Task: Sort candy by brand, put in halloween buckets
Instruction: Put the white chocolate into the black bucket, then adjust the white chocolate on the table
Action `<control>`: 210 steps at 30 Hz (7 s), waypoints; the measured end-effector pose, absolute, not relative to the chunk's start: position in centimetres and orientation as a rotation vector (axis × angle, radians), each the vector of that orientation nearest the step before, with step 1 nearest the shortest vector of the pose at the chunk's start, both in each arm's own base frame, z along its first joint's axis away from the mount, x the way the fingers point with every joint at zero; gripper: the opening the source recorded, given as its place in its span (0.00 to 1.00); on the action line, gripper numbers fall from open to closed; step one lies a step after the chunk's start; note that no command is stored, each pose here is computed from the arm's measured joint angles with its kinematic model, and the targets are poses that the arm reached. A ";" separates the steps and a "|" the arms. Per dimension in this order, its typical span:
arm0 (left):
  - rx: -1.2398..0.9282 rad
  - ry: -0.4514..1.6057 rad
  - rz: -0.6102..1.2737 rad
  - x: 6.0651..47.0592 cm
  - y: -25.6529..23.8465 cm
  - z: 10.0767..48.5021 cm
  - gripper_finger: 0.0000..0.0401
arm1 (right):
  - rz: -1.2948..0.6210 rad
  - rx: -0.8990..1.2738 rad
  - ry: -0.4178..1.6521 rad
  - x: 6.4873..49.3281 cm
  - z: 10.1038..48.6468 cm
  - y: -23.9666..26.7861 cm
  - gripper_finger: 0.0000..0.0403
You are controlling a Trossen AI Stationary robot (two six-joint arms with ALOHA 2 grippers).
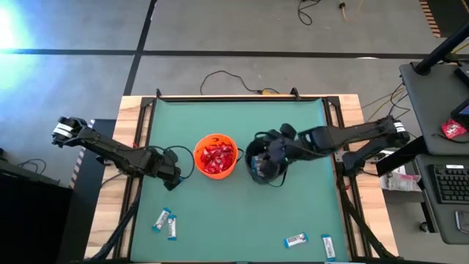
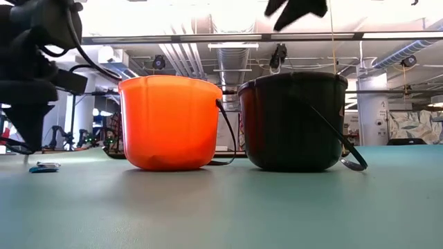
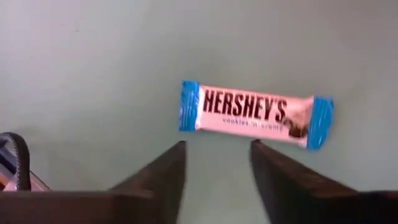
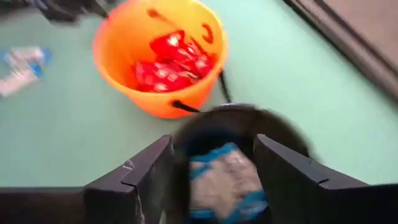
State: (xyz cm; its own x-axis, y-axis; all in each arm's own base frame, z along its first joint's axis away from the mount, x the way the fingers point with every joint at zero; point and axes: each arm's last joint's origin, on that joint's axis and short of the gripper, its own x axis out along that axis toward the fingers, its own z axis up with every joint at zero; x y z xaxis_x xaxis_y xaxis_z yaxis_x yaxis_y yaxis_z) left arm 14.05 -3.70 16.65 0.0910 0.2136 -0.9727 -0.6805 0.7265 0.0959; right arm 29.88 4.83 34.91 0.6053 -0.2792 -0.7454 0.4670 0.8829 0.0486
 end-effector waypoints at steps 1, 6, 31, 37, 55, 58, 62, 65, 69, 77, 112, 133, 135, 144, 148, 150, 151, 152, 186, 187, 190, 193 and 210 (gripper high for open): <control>-0.447 1.307 0.717 14.1 -3.7 16.7 0.32 | -0.451 0.295 0.788 29.7 35.1 5.7 0.53; -0.514 1.221 0.811 14.0 -3.6 16.1 0.03 | -0.459 0.442 0.736 29.1 34.5 10.7 0.47; -0.656 0.811 0.430 21.2 -14.8 10.9 0.00 | -0.241 0.384 0.871 25.2 31.0 22.5 0.36; -0.600 0.740 0.329 27.6 -19.0 10.3 0.00 | -0.188 0.341 0.871 24.2 31.3 23.2 0.36; -0.380 1.018 0.346 23.4 -24.7 12.5 0.00 | -0.225 0.214 0.849 27.2 24.7 27.1 0.43; -0.390 0.992 0.352 24.7 -24.4 11.6 0.00 | -0.191 0.199 0.828 28.0 23.6 28.0 0.44; -0.409 0.904 0.288 27.4 -24.2 11.5 0.00 | -0.192 0.148 0.760 29.0 22.1 28.8 0.46; -0.422 0.864 0.262 29.1 -24.2 11.6 0.00 | -0.232 0.110 0.689 29.3 21.1 29.0 0.49; -0.425 0.850 0.237 30.6 -24.3 12.4 0.00 | -0.262 0.086 0.663 29.7 18.2 28.6 0.53; -0.348 0.988 0.233 28.5 -25.3 14.6 0.00 | -0.211 0.099 0.478 34.5 11.9 27.5 0.63; -0.329 1.176 0.315 20.3 -26.2 11.3 0.00 | -0.081 0.034 0.520 41.5 4.5 22.3 0.24; -0.353 1.182 0.387 18.4 -26.1 11.3 0.00 | -0.103 0.061 0.513 35.0 27.9 17.8 0.25; -0.361 1.171 0.400 18.0 -26.2 11.2 0.00 | -0.154 0.079 0.576 33.2 29.7 16.0 0.25; -0.431 1.132 0.496 15.5 -26.8 11.2 0.00 | -0.422 0.159 0.835 26.9 32.6 9.2 0.25; -0.471 1.130 0.516 15.0 -26.7 11.7 0.00 | -0.475 0.206 0.878 26.0 32.5 7.7 0.25; -0.485 1.141 0.511 14.9 -26.6 12.3 0.00 | -0.480 0.234 0.883 25.8 32.4 6.9 0.25; -0.492 1.142 0.506 14.9 -26.5 12.6 0.00 | -0.487 0.246 0.892 25.8 32.2 6.6 0.25; -0.501 1.141 0.499 14.8 -26.4 13.0 0.00 | -0.495 0.256 0.907 25.8 31.8 6.3 0.25; -0.493 0.832 0.375 17.2 -21.9 21.3 0.00 | -0.553 0.539 1.092 30.8 21.9 0.3 0.51; -0.483 0.835 0.377 17.2 -21.9 21.3 0.00 | -0.543 0.540 1.074 30.9 22.7 0.4 0.53; -0.509 0.878 0.444 17.0 -21.3 21.1 0.01 | -0.511 0.533 1.025 31.0 25.3 0.7 0.59; -0.540 0.986 0.494 16.6 -20.9 20.9 0.06 | -0.496 0.499 0.972 30.9 27.5 1.7 0.62; -0.845 1.419 0.711 14.3 -21.2 16.9 0.47 | -0.256 0.467 0.803 27.1 33.1 10.2 0.67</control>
State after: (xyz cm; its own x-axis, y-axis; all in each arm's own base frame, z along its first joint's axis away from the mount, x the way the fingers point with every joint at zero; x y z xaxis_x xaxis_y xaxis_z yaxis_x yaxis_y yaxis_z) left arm 14.32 -21.17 16.85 0.0449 -0.0694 -0.9966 -0.8398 0.5376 -0.0753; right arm 27.10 10.17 33.15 0.6717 -0.0447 -0.7395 0.3916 0.8688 0.3032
